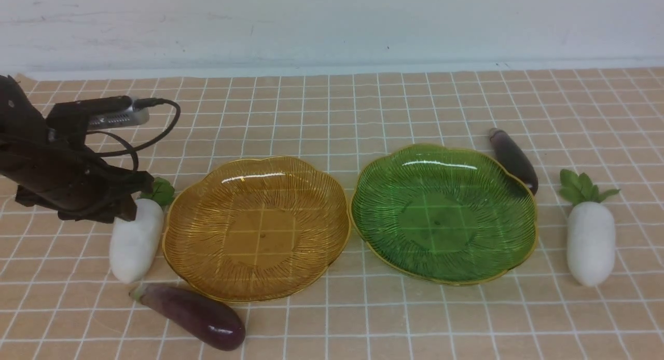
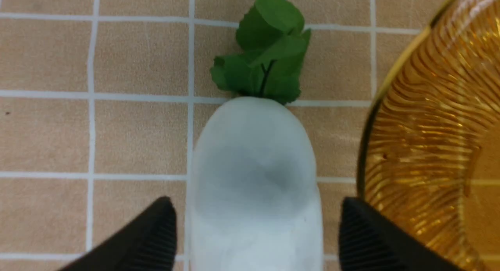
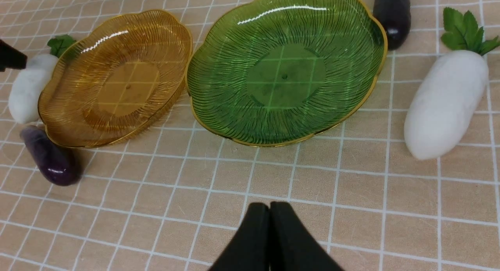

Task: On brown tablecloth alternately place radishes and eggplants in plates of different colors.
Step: 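Pick up the white radish and place it in the left plate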

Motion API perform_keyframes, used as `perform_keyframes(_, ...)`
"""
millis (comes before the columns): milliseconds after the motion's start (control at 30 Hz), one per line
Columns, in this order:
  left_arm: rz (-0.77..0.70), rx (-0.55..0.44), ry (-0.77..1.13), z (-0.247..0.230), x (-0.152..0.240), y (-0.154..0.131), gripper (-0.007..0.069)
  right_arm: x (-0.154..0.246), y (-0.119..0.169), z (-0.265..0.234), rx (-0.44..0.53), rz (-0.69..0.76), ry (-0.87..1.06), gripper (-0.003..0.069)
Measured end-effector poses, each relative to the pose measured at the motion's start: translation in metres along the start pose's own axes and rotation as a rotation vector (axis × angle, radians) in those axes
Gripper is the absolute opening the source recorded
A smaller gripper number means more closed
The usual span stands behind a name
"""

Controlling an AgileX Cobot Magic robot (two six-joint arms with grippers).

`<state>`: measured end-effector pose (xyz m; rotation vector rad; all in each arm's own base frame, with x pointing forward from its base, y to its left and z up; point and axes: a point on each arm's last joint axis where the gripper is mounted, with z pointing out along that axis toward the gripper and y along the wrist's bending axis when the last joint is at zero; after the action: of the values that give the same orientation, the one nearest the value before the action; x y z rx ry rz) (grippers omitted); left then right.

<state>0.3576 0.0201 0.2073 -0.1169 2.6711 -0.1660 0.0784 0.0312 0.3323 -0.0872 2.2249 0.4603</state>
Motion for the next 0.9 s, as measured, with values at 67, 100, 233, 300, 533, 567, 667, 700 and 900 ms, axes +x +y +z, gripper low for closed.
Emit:
perform_keyframes(67, -0.001, -0.007, -0.006, 0.01, -0.001, 0.002, 0.0535, 0.0, 0.0, 0.0, 0.0, -0.003, 0.0, -0.0015)
perform_keyframes(100, -0.002, -0.009, -0.005, 0.013, 0.0, 0.003, 0.0563, 0.0, 0.0, 0.0, 0.0, -0.003, 0.0, -0.0015)
perform_keyframes(233, -0.006, -0.012, 0.021, 0.027, 0.002, 0.005, 0.0586, 0.0, 0.0, 0.0, 0.0, -0.004, 0.0, -0.0015)
perform_keyframes(300, -0.007, -0.013, 0.029, 0.032, 0.004, 0.006, 0.0585, 0.0, 0.0, 0.0, 0.0, -0.004, 0.0, -0.0015)
perform_keyframes(533, -0.02, -0.014, 0.071, 0.047, 0.008, 0.008, 0.0503, 0.0, 0.0, 0.0, 0.0, -0.009, 0.0, -0.0015)
perform_keyframes(567, -0.029, -0.015, 0.07, 0.046, 0.008, 0.008, 0.0468, 0.0, 0.0, 0.0, 0.0, -0.009, 0.0, -0.0015)
perform_keyframes(667, -0.064, -0.016, 0.092, 0.041, 0.002, 0.009, 0.0399, 0.0, 0.0, 0.0, 0.0, -0.01, 0.0, -0.0015)
perform_keyframes(700, -0.071, -0.015, 0.093, 0.037, -0.002, 0.009, 0.0397, 0.0, 0.0, 0.0, 0.0, -0.01, 0.0, -0.0015)
perform_keyframes(900, -0.052, 0.08, 0.002, -0.022, -0.042, -0.024, 0.0396, -0.006, -0.006, 0.004, 0.05, 0.037, 0.006, -0.0015)
